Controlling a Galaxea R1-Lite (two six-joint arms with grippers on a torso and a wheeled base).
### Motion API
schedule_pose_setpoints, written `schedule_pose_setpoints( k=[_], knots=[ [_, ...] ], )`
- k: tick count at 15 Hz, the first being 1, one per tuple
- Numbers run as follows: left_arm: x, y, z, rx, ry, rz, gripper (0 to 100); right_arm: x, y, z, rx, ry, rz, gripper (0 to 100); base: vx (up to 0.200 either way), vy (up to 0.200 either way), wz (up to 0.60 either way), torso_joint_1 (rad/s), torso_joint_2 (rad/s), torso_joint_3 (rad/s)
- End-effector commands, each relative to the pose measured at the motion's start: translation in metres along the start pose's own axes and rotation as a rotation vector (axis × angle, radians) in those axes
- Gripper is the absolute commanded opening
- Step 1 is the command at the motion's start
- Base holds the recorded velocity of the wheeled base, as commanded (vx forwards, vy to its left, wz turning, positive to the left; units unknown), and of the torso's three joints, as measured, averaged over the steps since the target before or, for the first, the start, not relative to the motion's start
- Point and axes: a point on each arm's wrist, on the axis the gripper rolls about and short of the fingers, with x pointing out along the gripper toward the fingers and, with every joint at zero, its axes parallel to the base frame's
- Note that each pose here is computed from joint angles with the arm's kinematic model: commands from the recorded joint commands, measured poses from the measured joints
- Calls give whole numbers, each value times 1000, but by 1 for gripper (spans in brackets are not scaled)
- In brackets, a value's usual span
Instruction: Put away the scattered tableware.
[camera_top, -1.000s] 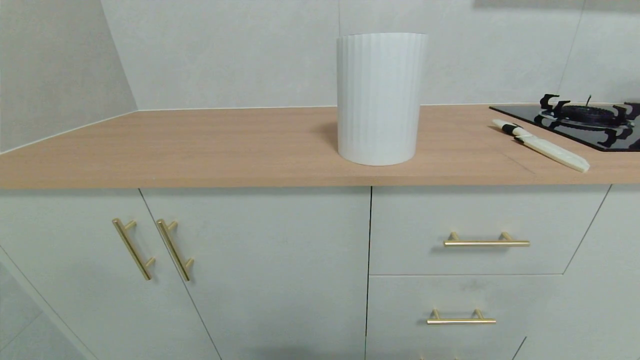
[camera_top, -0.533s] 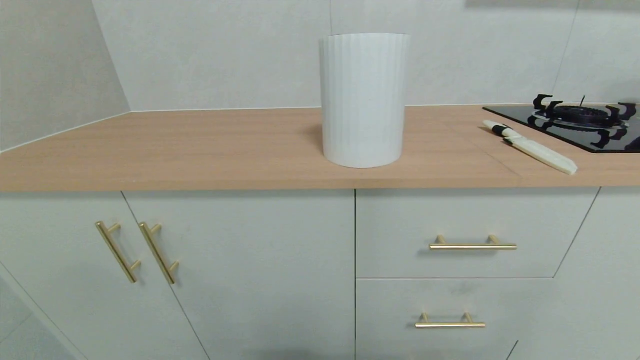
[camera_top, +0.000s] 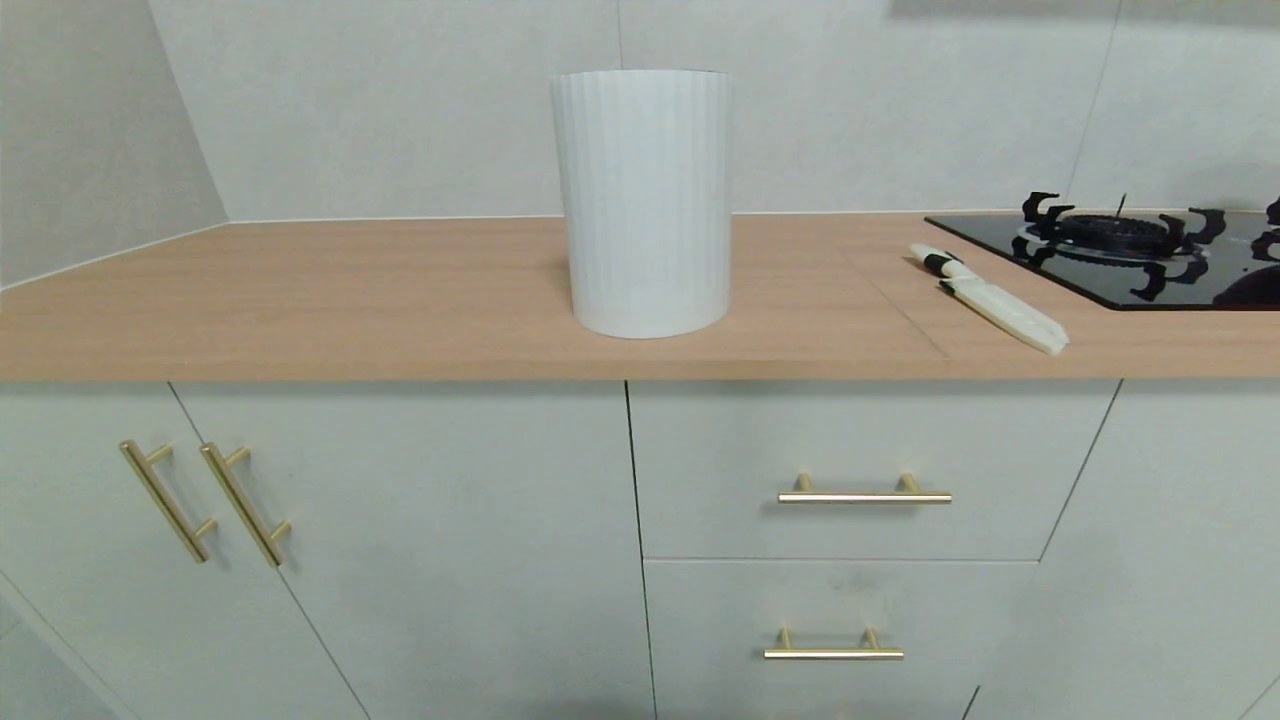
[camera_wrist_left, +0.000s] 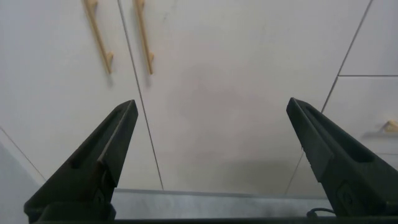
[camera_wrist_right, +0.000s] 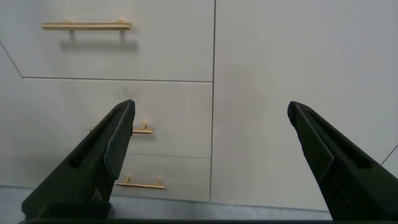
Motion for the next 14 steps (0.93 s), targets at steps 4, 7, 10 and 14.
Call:
schedule_pose_setpoints(
  k=[4,7,10,14],
  knots=[
    [0,0,0,-2,1,1,100,0,0,0,0,1,2,100,150,0,0,-3,3,-1],
    [0,0,0,-2,1,1,100,0,0,0,-2,1,2,100,0,0,0,0,0,0],
    [0,0,0,-2,1,1,100,0,0,0,-2,1,2,100,0,0,0,0,0,0],
    [0,0,0,-2,-1,1,100,0,0,0,-2,1,2,100,0,0,0,0,0,0]
  ],
)
